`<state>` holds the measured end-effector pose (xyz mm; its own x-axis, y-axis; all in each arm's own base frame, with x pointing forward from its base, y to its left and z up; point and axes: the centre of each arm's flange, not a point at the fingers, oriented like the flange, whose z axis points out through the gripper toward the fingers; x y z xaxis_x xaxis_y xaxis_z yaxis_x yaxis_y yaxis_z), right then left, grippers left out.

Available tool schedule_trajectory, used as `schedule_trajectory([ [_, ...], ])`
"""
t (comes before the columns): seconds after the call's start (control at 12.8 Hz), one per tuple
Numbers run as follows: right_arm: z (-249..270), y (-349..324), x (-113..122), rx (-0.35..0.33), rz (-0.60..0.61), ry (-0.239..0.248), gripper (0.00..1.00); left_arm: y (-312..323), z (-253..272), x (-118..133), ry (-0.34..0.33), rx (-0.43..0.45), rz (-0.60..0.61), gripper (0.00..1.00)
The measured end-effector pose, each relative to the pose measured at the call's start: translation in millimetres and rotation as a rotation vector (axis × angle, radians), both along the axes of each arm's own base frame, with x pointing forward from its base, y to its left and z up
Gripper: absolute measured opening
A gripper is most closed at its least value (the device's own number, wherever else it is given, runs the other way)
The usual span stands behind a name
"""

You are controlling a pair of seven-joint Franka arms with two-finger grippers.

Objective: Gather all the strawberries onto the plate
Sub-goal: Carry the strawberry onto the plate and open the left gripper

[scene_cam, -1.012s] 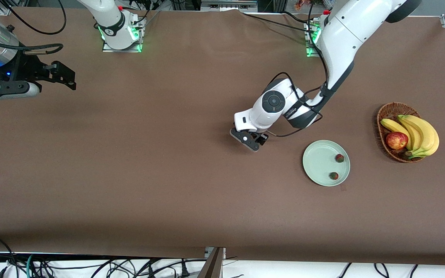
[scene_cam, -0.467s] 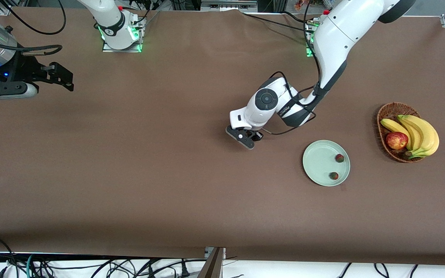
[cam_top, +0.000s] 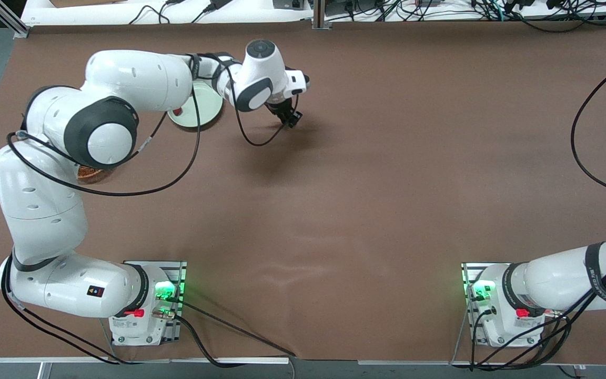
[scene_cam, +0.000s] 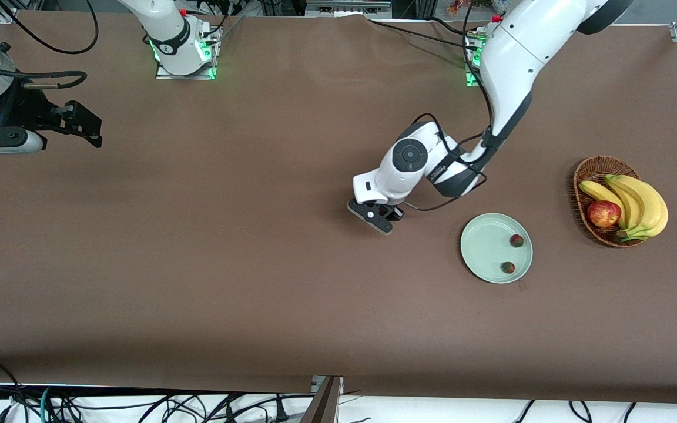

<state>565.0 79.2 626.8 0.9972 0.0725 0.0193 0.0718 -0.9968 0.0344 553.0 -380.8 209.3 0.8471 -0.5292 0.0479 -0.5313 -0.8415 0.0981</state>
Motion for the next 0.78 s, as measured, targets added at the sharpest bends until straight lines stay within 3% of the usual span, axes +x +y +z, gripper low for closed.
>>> schedule_trajectory([
  [0.31,-2.0,0.1,2.4,0.0,0.0,0.001,1.0,55.4,69.2,30.5,0.019,0.029,-0.072,0.31],
  [0.78,-1.7,-0.5,2.7,0.0,-0.002,0.0,1.0,177.2,109.9,68.4,0.083,-0.101,-0.226,0.31],
])
